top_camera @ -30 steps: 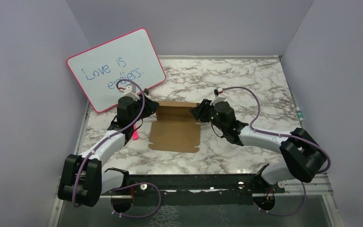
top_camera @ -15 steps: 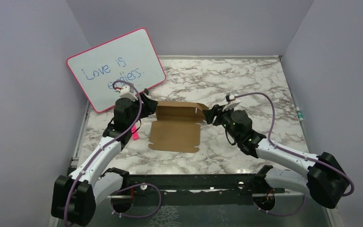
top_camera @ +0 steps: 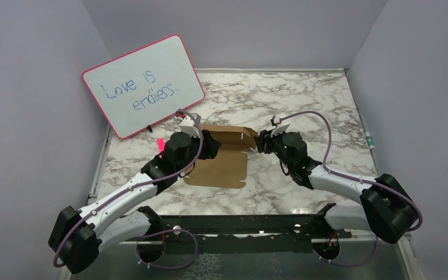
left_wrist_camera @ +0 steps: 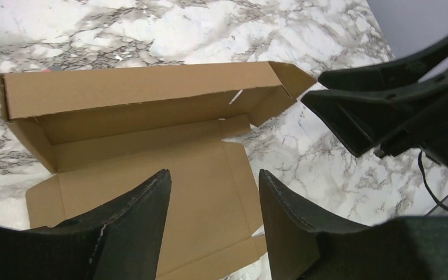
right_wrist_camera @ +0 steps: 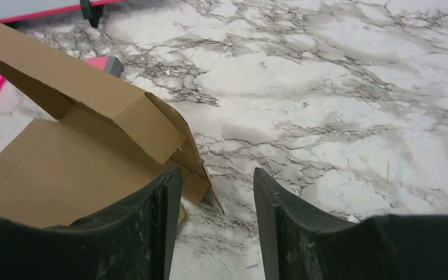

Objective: Fold the paper box

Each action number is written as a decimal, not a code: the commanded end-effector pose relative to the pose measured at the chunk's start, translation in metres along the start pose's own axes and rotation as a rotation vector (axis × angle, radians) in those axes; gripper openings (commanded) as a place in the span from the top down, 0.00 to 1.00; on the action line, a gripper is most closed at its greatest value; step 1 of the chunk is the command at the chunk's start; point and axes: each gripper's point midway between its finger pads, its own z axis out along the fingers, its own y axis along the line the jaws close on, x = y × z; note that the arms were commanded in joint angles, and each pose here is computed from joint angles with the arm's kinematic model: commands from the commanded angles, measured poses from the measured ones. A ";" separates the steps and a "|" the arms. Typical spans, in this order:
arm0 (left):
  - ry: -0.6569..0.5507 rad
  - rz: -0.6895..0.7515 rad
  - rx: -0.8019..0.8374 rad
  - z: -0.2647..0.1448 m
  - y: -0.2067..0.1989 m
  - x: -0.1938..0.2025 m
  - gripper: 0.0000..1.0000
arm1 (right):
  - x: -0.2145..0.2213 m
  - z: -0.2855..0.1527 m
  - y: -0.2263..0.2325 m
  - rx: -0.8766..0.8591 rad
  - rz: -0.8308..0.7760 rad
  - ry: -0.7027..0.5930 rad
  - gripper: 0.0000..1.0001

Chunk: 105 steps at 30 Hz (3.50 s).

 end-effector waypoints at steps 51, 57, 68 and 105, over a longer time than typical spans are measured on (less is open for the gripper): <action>-0.039 0.508 -0.086 0.116 -0.010 0.120 0.26 | 0.022 0.001 0.062 -0.495 -0.223 -0.046 0.99; -0.064 0.500 -0.119 0.114 -0.005 0.114 0.32 | 0.022 0.000 0.062 -0.496 -0.231 -0.047 0.99; -0.142 0.443 -0.126 0.098 -0.008 0.085 0.51 | 0.023 -0.002 0.063 -0.508 -0.237 -0.044 0.99; -0.074 0.468 -0.161 0.094 0.012 0.121 0.45 | 0.025 -0.004 0.066 -0.526 -0.236 -0.045 0.96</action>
